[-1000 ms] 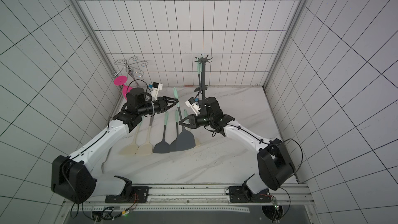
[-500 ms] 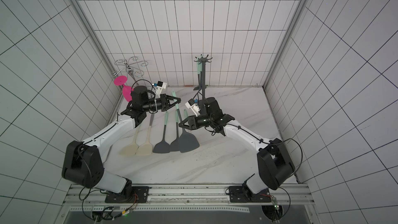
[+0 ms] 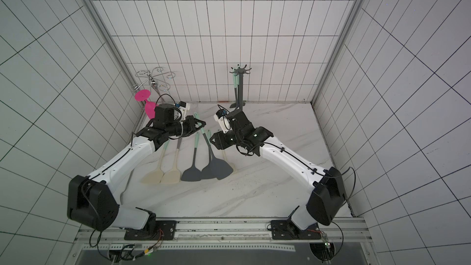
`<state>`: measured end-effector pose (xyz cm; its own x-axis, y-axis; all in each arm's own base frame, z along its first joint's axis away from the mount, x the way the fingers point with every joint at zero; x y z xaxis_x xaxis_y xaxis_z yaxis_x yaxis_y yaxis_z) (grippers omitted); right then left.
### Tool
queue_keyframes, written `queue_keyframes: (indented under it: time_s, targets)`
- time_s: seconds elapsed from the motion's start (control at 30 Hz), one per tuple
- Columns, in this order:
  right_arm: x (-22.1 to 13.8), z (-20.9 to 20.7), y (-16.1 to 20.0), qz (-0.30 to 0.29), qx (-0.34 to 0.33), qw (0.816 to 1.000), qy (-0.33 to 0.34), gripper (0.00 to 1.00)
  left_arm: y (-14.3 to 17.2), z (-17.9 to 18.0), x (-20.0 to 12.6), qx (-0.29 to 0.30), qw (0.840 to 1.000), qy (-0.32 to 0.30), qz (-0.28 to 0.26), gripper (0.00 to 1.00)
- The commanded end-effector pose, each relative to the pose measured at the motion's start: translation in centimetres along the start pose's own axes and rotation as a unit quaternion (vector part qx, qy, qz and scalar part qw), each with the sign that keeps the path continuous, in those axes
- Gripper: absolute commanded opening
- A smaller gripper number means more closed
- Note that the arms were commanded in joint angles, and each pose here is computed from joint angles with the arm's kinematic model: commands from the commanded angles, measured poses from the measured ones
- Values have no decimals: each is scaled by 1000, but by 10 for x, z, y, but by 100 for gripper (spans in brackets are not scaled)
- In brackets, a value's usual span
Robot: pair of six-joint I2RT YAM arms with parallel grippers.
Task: Take the spatula off the kitchen utensil rack
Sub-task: Place the spatula at the center of the board.
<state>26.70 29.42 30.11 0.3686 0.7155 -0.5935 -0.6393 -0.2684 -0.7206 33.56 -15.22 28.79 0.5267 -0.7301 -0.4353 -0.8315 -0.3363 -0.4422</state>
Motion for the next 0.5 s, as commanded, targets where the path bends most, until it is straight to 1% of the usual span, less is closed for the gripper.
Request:
queue_keyframes:
  time_s: [0.0,0.13,0.2,0.27,0.3,0.33,0.4,0.43,0.47]
  targets:
    - [20,6,4,38,-14,999,-4,55,-1,-13,-11,10,1000,11,-12,0]
    - [33,12,2,53,-21,998,-11,53,-1,-17,-16,13,1000,14,-16,0]
    - [37,13,3,60,-21,998,-13,46,-1,-18,-17,15,1000,14,-15,0]
    - [38,12,4,64,-21,998,-12,32,0,-18,-18,16,1000,15,-15,0]
    - [38,12,4,64,-22,998,-11,14,0,-18,-18,17,1000,15,-13,0]
    - [37,12,5,64,-23,998,-8,0,0,-18,-18,19,1000,15,-14,0]
    - [32,11,4,58,-25,998,3,0,1,-18,-19,23,1000,12,-12,0]
    - [29,9,4,54,-26,998,11,0,1,-17,-19,28,999,10,-12,4]
    - [24,8,4,48,-29,998,22,0,1,-17,-20,35,999,8,-10,16]
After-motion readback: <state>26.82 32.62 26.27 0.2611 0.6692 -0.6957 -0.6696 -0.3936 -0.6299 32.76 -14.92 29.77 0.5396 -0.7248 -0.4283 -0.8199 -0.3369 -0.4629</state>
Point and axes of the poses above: each gripper's point midway between its finger pads, its own x axis out along the fingers, its own z axis along the line the jaws close on, y = z × x, the point moved 8 cm from there along -x, back along the fingers
